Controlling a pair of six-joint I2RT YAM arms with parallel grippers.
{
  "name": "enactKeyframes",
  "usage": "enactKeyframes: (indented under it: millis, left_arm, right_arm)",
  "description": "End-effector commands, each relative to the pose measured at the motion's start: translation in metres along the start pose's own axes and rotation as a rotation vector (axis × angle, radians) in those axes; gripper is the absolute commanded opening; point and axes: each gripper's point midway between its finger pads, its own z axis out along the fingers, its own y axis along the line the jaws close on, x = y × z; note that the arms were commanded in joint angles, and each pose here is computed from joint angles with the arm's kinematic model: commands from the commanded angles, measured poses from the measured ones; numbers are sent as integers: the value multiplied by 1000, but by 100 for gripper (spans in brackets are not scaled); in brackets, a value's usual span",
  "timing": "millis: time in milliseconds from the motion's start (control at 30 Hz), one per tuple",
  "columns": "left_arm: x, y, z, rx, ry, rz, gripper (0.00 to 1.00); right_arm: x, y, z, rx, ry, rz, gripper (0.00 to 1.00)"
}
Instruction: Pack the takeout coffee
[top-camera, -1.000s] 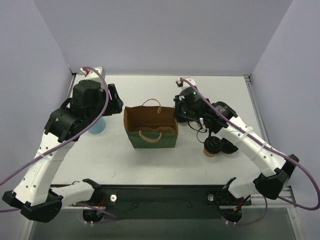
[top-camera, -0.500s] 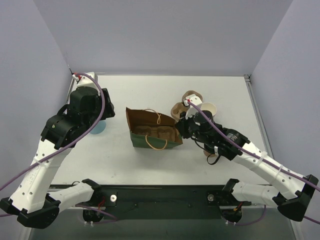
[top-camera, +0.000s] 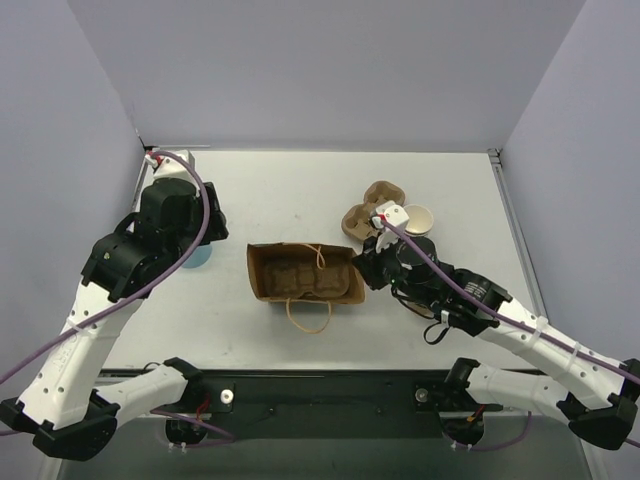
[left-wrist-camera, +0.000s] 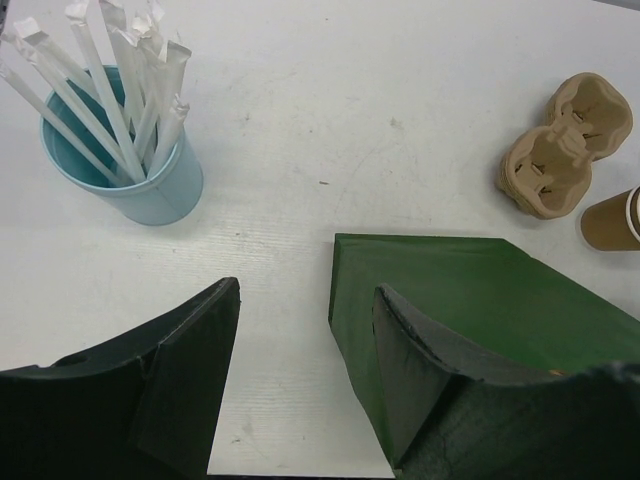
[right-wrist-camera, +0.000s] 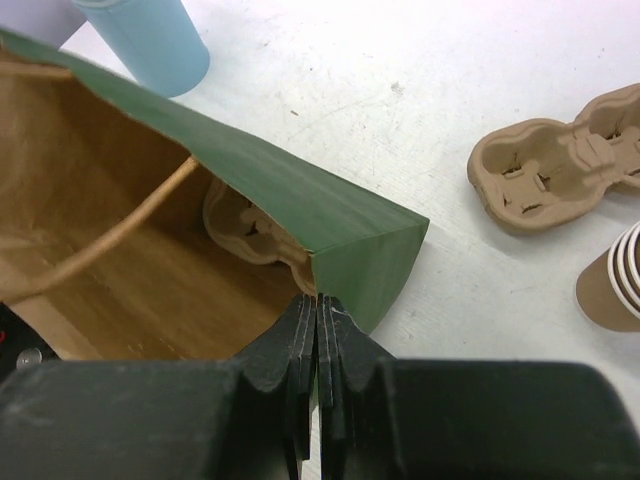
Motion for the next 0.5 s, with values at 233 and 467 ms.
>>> enactKeyframes:
  millis: [233,467]
  left_arm:
    - [-2,12,-9,-24,-38,-19,66]
    - [-7,6,-8,-5,-44,-17,66]
  right_arm:
    - [6,-7,-15,39,-57,-52,0]
    - [-8,-10,-21,86,-105,-98,0]
